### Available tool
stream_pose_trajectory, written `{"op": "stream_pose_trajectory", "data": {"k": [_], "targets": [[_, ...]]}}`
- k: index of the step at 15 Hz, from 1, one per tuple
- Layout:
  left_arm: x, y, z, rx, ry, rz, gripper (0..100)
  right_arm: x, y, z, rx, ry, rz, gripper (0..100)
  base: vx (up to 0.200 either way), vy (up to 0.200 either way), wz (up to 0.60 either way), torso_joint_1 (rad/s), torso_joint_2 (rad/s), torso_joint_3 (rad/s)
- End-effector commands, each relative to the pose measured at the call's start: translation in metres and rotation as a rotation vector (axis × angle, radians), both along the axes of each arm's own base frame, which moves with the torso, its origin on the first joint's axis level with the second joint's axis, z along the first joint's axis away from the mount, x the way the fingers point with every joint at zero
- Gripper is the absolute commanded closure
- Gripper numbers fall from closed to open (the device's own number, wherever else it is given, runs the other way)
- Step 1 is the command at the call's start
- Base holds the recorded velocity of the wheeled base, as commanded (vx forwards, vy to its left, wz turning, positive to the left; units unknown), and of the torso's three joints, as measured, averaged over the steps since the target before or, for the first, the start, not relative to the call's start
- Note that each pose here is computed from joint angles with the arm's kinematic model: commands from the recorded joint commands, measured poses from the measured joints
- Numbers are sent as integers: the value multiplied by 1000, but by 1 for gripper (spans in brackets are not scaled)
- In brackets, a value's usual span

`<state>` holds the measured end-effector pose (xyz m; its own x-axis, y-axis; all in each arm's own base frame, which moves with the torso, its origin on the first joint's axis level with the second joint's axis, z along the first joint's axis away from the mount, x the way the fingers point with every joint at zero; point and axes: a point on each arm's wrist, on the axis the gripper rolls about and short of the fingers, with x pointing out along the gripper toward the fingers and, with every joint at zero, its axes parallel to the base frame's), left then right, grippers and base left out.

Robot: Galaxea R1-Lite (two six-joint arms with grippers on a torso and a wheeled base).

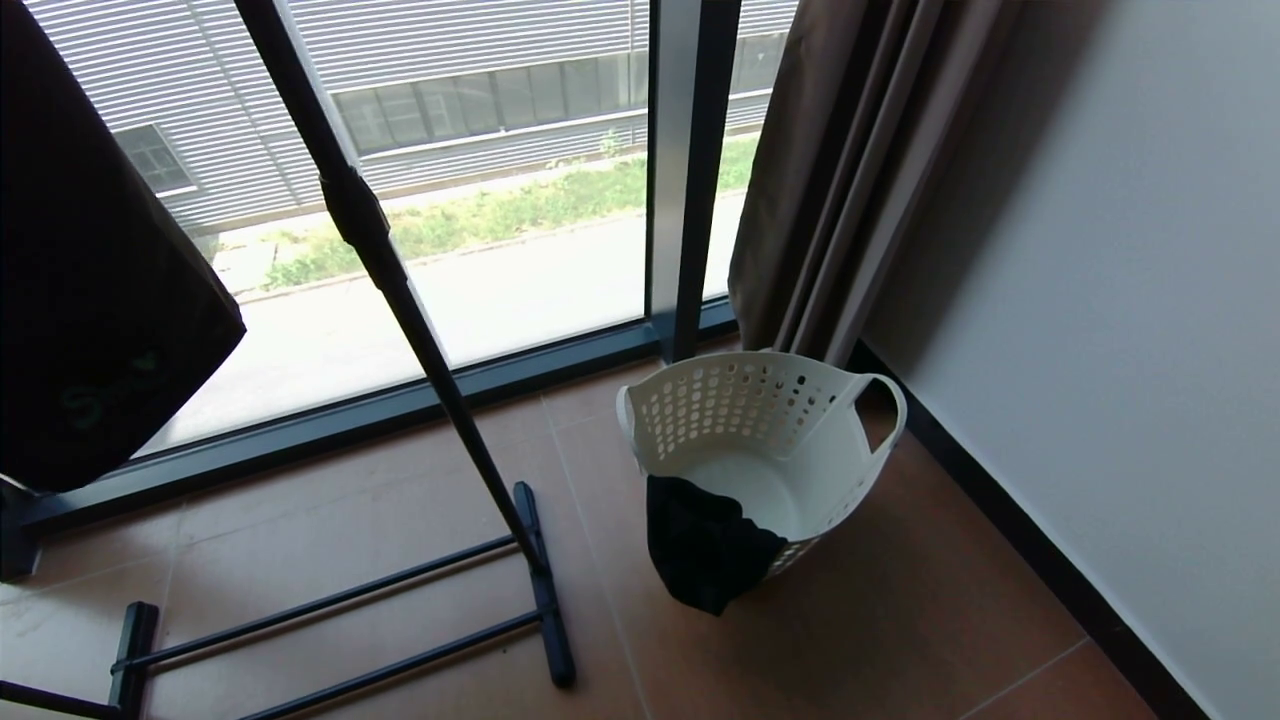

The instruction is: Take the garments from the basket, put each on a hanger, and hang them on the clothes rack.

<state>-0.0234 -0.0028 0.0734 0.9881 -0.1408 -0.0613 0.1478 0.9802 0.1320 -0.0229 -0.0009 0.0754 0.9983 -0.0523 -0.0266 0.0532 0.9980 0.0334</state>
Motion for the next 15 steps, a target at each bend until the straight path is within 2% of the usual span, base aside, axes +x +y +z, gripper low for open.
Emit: {"op": "stream_pose_trajectory", "data": {"k": [1,7,15], "targets": [[0,0,0,0,-1,0,0,0,0,1,-2,1,0,0,0,0,0,2,-2,-56],[0,0,0,0,-1,-1,0,0,0,1,-6,1,0,0,0,0,0,2,3,-93],[0,0,0,36,-4,-7,0,0,0,0,-13,5,4,0,0,0,0,3,3,-143]]}}
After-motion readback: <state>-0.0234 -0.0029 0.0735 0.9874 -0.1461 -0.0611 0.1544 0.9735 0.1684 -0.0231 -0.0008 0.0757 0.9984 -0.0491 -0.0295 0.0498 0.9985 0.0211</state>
